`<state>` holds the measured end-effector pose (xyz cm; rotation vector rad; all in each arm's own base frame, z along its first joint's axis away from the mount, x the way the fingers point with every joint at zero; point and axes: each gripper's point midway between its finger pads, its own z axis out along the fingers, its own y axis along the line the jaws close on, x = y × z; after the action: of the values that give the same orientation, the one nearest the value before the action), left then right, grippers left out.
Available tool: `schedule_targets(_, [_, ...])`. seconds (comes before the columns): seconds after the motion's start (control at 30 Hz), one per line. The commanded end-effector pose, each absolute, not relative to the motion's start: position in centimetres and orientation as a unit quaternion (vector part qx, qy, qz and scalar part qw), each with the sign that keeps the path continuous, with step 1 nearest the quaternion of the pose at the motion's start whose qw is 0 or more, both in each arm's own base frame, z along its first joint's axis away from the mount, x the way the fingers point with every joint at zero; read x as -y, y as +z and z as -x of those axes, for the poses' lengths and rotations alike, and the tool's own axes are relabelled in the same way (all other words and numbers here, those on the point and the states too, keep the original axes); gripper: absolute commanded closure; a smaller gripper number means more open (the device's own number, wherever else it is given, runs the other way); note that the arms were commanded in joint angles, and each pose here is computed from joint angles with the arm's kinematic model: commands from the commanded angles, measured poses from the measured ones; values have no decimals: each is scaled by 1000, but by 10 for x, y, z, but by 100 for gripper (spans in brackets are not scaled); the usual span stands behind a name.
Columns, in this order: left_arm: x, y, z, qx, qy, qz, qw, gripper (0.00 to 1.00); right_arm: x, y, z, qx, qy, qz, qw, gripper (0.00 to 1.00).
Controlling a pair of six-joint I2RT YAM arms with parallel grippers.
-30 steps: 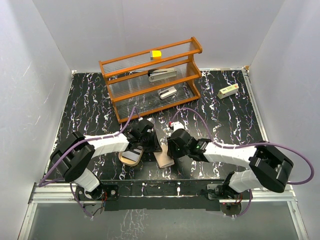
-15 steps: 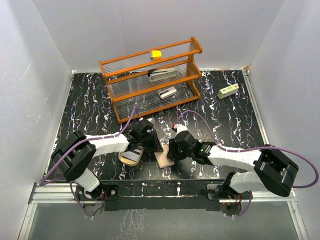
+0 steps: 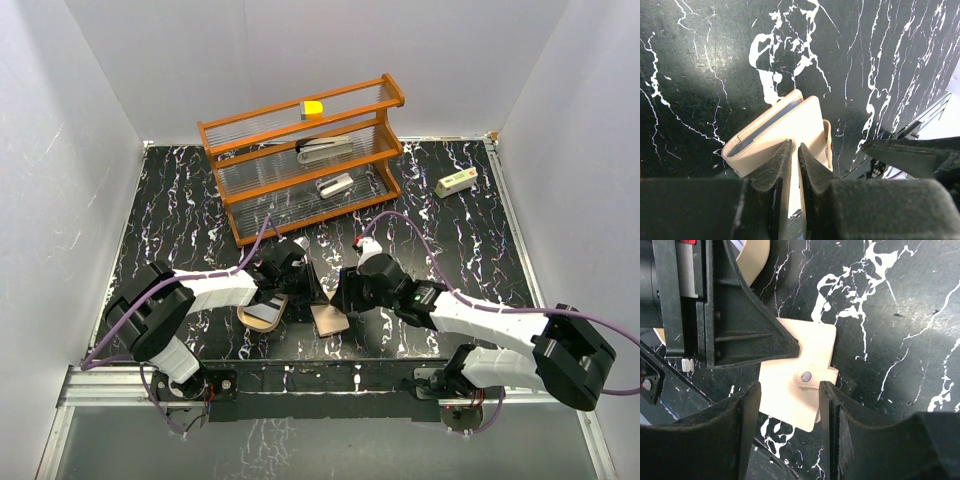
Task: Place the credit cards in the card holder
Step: Close the card holder at the center of the board.
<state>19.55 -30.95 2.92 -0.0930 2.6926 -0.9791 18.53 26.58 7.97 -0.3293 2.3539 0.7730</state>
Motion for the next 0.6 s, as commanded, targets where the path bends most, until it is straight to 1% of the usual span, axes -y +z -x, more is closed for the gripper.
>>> schedule_targets(0.0, [289,-3,-171,-953,-289,30,92,90,-269,98,-202,-880,304,124,344,51])
schedule_targets(0.13, [288,-3,-171,-953,-286,29,93,90,-269,90,-207,-884,303,120,336,55])
schedule_targets(0.33, [285,-5,-170,-956,-278,29,92,90,-278,83,-206,-881,330,122,316,57])
schedule_targets(0.43, [282,-7,-169,-956,-275,32,94,90,-281,82,-204,-880,336,128,310,64])
schedule_targets(0.57, [282,-8,-171,-958,-268,34,94,90,-285,75,-203,-881,338,137,300,69])
